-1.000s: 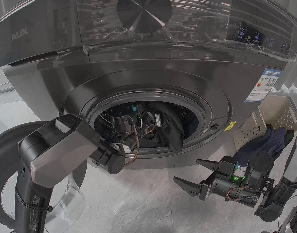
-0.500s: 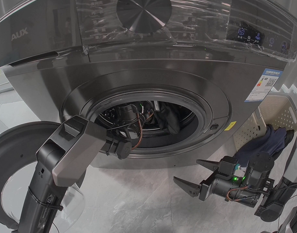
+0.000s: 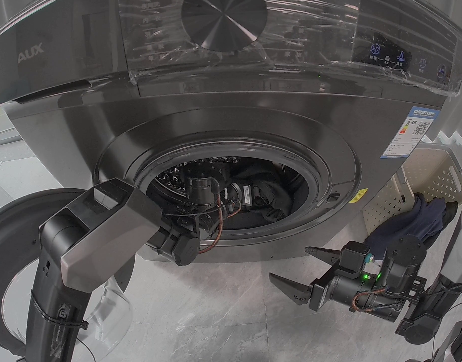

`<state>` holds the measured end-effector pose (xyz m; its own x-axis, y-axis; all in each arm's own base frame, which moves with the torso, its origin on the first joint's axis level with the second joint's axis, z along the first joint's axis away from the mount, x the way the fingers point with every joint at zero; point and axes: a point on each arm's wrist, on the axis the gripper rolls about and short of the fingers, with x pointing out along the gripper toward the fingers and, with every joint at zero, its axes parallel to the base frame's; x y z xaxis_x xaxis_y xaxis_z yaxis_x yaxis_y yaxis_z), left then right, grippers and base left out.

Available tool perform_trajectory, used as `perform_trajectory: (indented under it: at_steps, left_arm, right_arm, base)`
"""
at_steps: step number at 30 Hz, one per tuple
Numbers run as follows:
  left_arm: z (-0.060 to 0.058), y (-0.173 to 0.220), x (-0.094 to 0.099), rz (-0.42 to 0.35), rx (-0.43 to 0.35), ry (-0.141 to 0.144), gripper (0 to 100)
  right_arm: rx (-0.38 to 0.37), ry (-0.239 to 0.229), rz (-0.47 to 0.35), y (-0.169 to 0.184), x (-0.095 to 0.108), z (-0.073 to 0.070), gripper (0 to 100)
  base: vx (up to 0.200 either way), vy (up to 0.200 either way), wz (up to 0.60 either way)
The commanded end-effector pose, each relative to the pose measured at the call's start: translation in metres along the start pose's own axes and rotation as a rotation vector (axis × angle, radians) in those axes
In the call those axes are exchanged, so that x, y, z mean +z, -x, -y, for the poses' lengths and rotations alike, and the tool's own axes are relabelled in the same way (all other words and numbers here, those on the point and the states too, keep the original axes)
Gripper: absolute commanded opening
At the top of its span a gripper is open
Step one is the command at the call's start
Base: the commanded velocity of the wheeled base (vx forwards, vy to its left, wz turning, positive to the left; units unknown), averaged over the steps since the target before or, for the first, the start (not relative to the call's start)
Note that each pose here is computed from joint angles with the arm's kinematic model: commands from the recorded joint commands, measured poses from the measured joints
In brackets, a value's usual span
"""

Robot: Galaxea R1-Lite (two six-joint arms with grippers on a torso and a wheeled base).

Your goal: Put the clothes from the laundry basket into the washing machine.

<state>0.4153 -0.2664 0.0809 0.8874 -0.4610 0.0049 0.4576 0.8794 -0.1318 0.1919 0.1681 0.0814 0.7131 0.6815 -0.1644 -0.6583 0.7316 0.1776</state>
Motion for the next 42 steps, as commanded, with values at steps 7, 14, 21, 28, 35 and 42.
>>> perform_trajectory:
  at_steps: [7,14,21,28,35,42]
  left_arm:
    - [0.011,-0.002,-0.014,-0.061,-0.053,-0.001,100]
    - [0.006,-0.021,-0.008,0.021,-0.004,0.055,0]
    - [-0.018,-0.040,0.031,0.197,0.122,0.094,0]
    - [-0.028,-0.040,0.042,0.218,0.149,0.089,0]
    - [-0.023,-0.030,0.030,0.158,0.173,0.080,100]
    - [-0.001,0.005,0.015,-0.016,0.090,0.057,100]
  right_arm:
    - [0.004,0.000,-0.003,-0.001,-0.001,-0.001,100]
    - [0.006,0.001,-0.001,0.000,0.000,-0.001,100]
    - [0.005,0.001,-0.001,-0.001,0.000,-0.001,100]
    - [0.004,0.000,-0.006,-0.001,-0.001,-0.001,100]
    - [0.001,0.000,-0.005,-0.001,-0.001,0.000,100]
    - [-0.005,-0.001,-0.004,0.000,-0.001,0.001,100]
  base:
    - [0.000,0.000,0.00]
    - [0.000,0.000,0.00]
    - [0.000,0.000,0.00]
    - [0.000,0.000,0.00]
    - [0.000,0.000,0.00]
    - [0.000,0.000,0.00]
